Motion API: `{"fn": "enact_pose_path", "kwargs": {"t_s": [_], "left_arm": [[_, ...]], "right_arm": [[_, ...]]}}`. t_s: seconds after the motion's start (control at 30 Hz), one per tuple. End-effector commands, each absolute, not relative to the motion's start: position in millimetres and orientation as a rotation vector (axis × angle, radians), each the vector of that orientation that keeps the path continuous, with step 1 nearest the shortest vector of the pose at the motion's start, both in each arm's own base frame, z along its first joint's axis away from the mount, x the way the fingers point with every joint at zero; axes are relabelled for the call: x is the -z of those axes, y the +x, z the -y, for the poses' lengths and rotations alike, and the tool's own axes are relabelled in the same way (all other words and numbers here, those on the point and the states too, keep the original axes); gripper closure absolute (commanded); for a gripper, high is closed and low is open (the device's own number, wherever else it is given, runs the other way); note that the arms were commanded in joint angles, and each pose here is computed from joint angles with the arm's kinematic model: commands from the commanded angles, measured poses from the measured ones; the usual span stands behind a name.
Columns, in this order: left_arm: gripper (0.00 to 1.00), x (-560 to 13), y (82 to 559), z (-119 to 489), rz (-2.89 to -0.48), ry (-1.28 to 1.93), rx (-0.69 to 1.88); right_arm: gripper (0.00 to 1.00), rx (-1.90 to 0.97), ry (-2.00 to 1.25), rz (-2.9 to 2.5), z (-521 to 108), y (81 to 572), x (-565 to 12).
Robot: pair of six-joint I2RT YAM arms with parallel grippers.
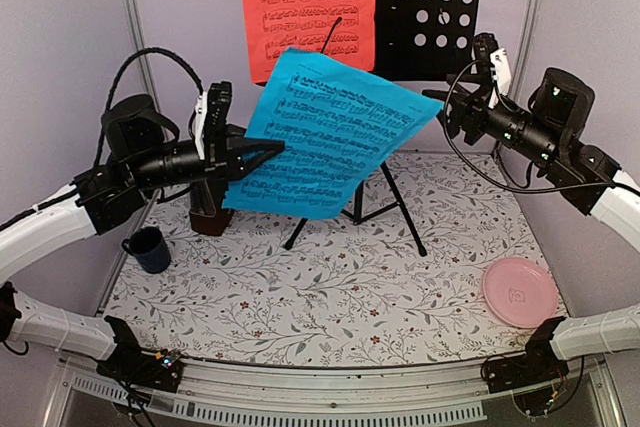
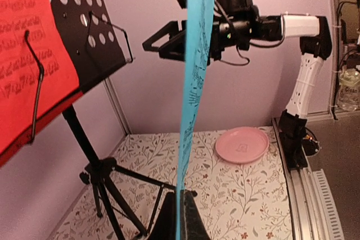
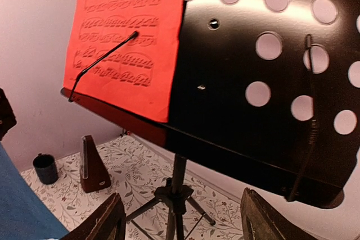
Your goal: Set up the instrument practice props
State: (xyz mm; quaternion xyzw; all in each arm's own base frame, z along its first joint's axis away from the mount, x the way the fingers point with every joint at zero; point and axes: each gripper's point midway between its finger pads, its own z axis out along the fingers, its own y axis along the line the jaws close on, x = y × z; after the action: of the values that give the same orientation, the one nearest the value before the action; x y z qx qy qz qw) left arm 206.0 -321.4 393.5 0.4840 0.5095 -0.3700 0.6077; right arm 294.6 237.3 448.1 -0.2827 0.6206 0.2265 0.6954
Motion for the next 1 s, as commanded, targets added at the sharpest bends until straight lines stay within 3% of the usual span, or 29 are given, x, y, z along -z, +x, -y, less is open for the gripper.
{"fn": "enact_pose_path", "kwargs": {"t_s": [0.0, 0.27, 0.5, 0.77, 0.97], "left_arm": [[1.00, -462.3, 189.9, 335.8, -0.947, 1.072, 0.939], [1.00, -535.1, 227.5, 354.0, -0.927, 0.840, 0.943], [1.00, -576.0, 269.8, 372.6, -1.006, 0.594, 0.953], [1.00, -602.8, 305.5, 373.8, -1.105, 0.318, 0.971], [1.00, -592.4, 335.4, 380.5, -1.206, 0.190, 0.946]], "right_arm": [[0.31, -0.413, -0.416, -1.296, -200.5, 307.2, -490.9], [0.42, -0.300, -0.198, -1.210, -160.2, 312.7, -530.1], [0.43, -0.226, -0.142, -1.174, -151.2, 324.0, -550.4], [0.49, -0.234, -0.216, -1.137, -159.3, 317.5, -554.8], [0.52, -0.299, -0.404, -1.138, -189.7, 310.2, -538.8]]}}
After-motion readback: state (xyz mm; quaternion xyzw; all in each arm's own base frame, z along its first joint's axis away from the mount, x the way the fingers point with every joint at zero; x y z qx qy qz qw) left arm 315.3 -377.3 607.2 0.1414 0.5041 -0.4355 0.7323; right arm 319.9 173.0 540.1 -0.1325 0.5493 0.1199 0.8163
